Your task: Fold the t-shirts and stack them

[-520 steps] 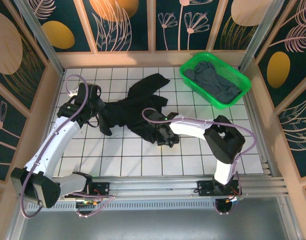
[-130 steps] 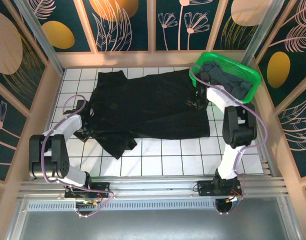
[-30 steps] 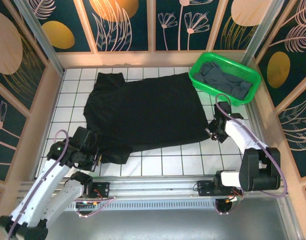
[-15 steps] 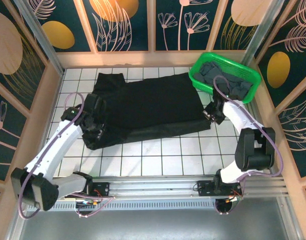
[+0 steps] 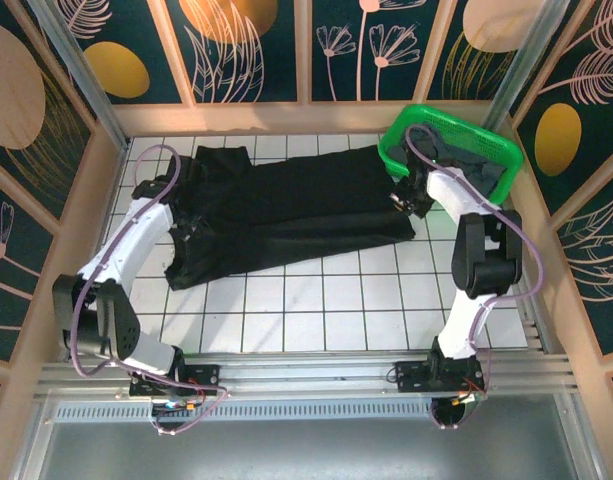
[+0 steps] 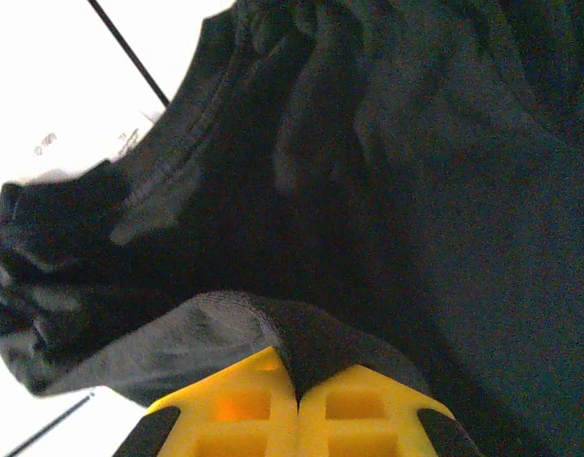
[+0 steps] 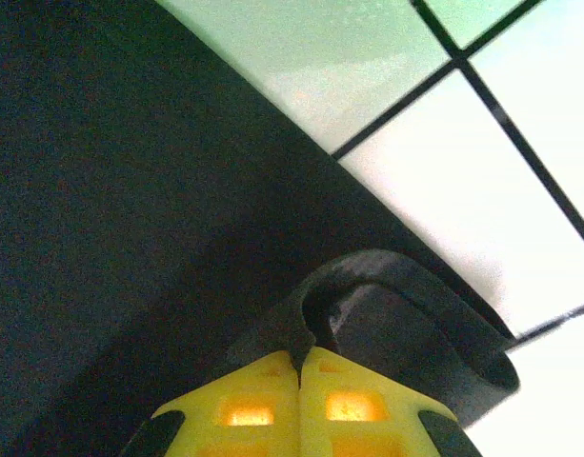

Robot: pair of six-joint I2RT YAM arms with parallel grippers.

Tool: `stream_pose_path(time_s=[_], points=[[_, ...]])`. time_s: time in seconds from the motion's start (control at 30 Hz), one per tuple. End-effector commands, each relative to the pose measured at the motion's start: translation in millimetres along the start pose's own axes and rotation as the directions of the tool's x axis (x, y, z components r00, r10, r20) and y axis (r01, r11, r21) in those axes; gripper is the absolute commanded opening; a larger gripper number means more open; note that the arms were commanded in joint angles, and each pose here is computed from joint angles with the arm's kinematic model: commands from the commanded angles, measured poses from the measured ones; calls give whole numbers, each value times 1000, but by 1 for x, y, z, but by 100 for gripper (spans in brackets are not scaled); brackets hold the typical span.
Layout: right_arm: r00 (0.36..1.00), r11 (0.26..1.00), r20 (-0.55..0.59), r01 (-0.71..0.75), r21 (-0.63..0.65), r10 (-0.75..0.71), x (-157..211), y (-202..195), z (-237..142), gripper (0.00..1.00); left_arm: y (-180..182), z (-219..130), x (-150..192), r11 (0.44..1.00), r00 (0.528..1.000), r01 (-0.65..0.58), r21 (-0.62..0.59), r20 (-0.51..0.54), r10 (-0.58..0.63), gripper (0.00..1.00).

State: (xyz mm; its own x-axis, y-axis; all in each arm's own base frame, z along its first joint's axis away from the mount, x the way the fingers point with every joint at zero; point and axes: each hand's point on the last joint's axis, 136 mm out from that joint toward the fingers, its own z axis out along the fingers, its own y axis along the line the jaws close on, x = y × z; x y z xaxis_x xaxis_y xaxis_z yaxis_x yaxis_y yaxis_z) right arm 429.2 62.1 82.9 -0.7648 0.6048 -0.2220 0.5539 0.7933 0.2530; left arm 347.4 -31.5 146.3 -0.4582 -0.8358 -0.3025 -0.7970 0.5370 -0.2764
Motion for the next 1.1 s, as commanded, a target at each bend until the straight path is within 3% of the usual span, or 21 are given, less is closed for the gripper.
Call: stream_pose_path(time_s=[0.0, 0.2, 0.37, 0.53, 0.63, 0.77, 0.87, 1.07], points=[[999, 999, 17, 40, 13, -40, -9, 10, 5, 0, -7, 10, -19, 998, 996, -56, -8, 65, 56, 0], [999, 998, 11, 49, 36, -49, -16, 14, 22, 0, -6, 28, -22, 995, 994, -90, -46, 61, 92, 0], [998, 998, 9, 59, 37, -59, -22, 20, 30, 0, -1, 37, -27, 991, 991, -109, -81, 66, 115, 13], [994, 994, 34, 105, 2, -105, -35, 36, 22, 42, -3, 38, -48, 987, 985, -133, -93, 96, 142, 58], [990, 991, 53, 134, -8, -133, -37, 37, 8, 50, -1, 26, -52, 982, 980, -161, -100, 105, 171, 67], [988, 990, 69, 140, -18, -138, -18, 18, -8, 53, 33, 14, -28, 984, 989, -136, -111, 45, 141, 64], [990, 990, 56, 131, -42, -129, 10, -7, -13, 53, 72, 11, -3, 982, 994, -108, -152, -13, 107, 56], [996, 995, 11, 91, -51, -91, 42, -54, -6, 55, 125, 30, 43, 975, 991, -72, -212, -129, 45, 43]])
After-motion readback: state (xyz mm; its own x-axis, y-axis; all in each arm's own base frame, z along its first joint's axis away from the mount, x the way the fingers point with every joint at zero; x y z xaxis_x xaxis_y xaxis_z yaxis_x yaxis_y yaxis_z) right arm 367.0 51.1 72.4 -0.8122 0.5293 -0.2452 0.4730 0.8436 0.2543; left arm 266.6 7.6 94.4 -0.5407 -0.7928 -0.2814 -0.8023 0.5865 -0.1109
